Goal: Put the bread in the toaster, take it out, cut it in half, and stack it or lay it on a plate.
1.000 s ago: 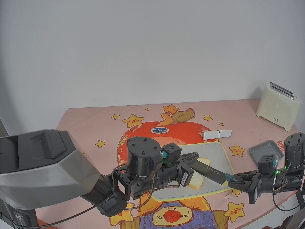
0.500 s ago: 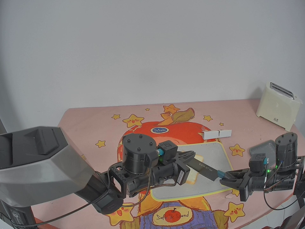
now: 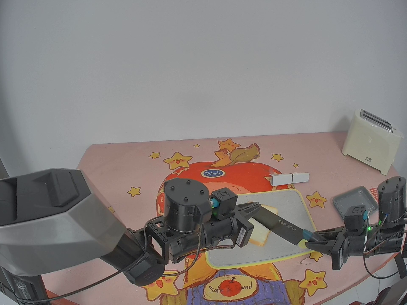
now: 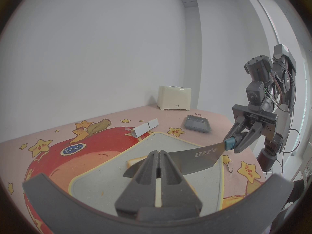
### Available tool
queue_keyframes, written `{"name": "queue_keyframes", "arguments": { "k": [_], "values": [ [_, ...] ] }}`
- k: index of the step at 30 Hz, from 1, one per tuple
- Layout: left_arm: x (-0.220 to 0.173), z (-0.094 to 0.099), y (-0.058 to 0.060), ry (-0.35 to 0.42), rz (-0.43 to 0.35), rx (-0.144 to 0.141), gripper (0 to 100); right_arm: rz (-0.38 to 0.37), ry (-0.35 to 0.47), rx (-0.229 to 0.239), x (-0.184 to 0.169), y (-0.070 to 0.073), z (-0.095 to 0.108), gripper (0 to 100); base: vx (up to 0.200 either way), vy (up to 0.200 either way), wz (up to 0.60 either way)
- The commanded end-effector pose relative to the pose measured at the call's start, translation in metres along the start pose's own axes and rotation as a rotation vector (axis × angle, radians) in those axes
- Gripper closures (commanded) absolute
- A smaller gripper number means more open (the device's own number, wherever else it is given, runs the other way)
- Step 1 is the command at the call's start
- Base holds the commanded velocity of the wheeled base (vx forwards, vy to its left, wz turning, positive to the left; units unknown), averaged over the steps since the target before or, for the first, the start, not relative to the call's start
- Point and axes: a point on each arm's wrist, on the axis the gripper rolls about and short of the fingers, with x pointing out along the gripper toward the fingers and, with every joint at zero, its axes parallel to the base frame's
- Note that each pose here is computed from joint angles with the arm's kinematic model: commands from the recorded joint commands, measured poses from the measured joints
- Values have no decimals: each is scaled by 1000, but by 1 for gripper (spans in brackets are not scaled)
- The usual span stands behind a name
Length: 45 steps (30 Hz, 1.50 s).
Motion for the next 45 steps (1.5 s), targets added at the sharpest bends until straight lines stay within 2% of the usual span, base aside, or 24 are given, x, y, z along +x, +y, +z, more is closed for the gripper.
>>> {"name": "queue_keyframes", "arguments": {
  "k": [1,18,35,42,45],
  "values": [
    [-7,9,-1,-23,1,3,100,-15,-27,-5,-3,0,3,100,0,0,0],
    [-9,8,-1,-20,1,2,100,-29,-32,-6,-4,0,5,100,0,0,0],
    [-9,8,-1,-19,0,2,100,-20,7,-2,8,-2,7,100,0,0,0],
    [-9,7,-1,-19,1,2,100,-1,47,-6,19,0,6,100,0,0,0],
    [-9,7,-1,-19,1,0,100,4,37,-11,20,2,7,100,0,0,0]
  ]
}}
